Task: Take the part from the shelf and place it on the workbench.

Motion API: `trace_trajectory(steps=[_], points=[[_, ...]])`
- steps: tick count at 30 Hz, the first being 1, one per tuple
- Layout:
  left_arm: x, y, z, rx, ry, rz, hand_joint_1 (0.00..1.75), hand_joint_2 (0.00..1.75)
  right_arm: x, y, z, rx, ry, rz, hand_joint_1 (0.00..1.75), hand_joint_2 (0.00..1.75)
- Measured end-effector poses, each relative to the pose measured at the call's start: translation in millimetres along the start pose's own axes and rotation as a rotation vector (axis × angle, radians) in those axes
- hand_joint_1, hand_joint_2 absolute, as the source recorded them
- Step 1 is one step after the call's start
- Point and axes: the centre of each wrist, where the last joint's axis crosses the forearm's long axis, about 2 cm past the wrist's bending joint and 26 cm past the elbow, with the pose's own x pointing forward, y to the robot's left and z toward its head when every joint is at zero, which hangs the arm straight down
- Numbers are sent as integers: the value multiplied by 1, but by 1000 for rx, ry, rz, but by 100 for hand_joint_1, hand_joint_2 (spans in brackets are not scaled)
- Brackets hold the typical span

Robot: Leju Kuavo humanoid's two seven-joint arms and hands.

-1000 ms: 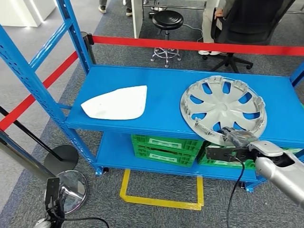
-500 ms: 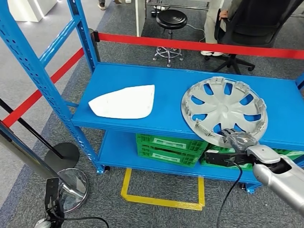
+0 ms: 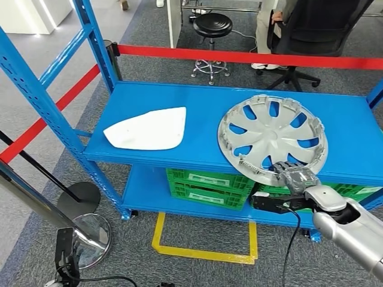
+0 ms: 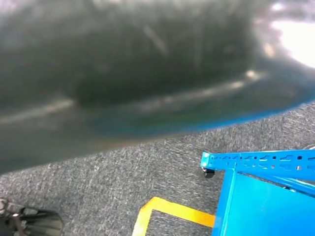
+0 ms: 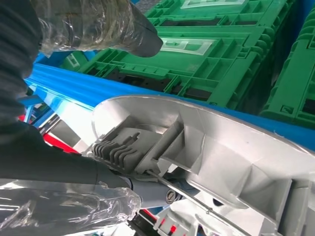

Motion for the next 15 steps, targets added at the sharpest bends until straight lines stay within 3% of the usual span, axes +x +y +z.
trace_trajectory(steps=[3,6,8,12,15], points=[[0,0,0,0,-1,0,0,0,0,0,0,-2,-1,0,1,175],[0,-1,0,-1,0,1,0,0,1,2,0,-1,2,1,16,175],[0,-1,0,0,0,2,0,0,2,4,0,-2,6,3,42,175],[0,-1,0,5,0,6,0,0,5,10,0,-1,6,10,126,175],[-1,0,1,10,2,10,0,0,5,10,1,-11,7,18,136,175]])
